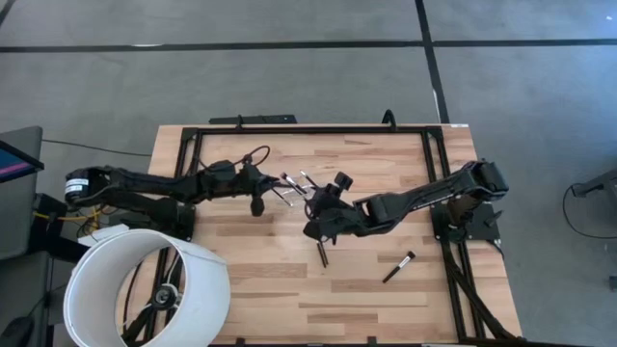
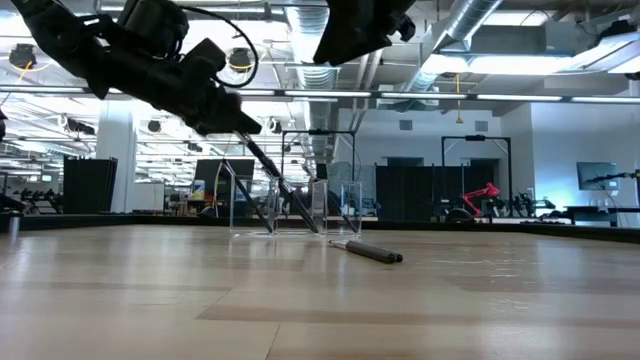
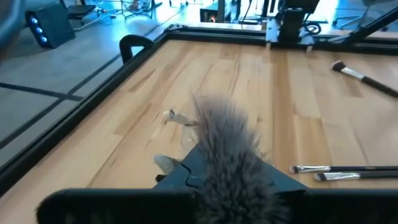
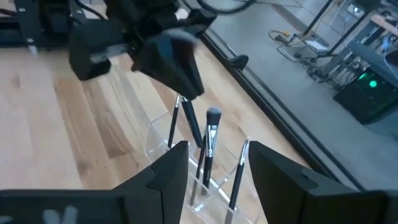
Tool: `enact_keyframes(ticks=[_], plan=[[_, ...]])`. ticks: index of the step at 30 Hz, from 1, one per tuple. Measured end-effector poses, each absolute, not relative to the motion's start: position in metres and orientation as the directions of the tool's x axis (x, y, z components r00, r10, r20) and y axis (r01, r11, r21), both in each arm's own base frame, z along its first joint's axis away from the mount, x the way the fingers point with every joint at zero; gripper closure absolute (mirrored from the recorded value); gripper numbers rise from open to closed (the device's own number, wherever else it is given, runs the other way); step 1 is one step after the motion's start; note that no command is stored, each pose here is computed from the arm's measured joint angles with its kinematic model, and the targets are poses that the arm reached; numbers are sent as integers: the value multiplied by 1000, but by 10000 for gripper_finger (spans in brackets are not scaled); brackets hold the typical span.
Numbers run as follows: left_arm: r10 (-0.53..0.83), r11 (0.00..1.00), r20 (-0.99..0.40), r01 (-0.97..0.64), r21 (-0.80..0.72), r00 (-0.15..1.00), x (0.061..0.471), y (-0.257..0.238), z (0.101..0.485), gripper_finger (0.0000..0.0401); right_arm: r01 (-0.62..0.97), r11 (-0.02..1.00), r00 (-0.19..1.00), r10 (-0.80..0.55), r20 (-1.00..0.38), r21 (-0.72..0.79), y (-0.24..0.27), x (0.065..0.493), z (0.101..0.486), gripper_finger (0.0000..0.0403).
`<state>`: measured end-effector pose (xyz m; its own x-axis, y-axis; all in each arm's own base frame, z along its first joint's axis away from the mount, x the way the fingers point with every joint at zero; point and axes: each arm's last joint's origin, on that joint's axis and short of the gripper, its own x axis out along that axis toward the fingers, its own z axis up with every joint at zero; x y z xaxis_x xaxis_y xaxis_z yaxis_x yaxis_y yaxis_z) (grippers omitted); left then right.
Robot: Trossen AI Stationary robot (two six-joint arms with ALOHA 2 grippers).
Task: Put items in baskets/containers
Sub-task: Put the black highlighter brush into the transparent organizer, then put the black powder brush into the transparent organizer
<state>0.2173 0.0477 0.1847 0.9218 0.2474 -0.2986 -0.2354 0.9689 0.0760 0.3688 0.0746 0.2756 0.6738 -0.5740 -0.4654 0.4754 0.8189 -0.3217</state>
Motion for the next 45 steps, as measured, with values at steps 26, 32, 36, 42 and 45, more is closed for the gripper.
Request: enact_keyframes(ticks=[26,32,36,42,45], plan=[[207,978,-417,-196,71,885,208,42,179,348,467,817,659,-576,-483,-338,74,369,271,241],[204,979,-454,-190,76,867,211,42,170,292,467,817,659,-576,-483,-337,74,369,271,241],[206,978,-436,-192,77,876,213,43,172,266,443,852,679,-521,-518,-278,74,370,270,241],[248,969,-370,-226,104,895,209,43,184,244,417,907,687,-359,-631,-63,79,374,256,241],[324,943,-314,-281,177,892,203,44,195,240,433,901,649,-313,-693,-1,85,381,232,241]])
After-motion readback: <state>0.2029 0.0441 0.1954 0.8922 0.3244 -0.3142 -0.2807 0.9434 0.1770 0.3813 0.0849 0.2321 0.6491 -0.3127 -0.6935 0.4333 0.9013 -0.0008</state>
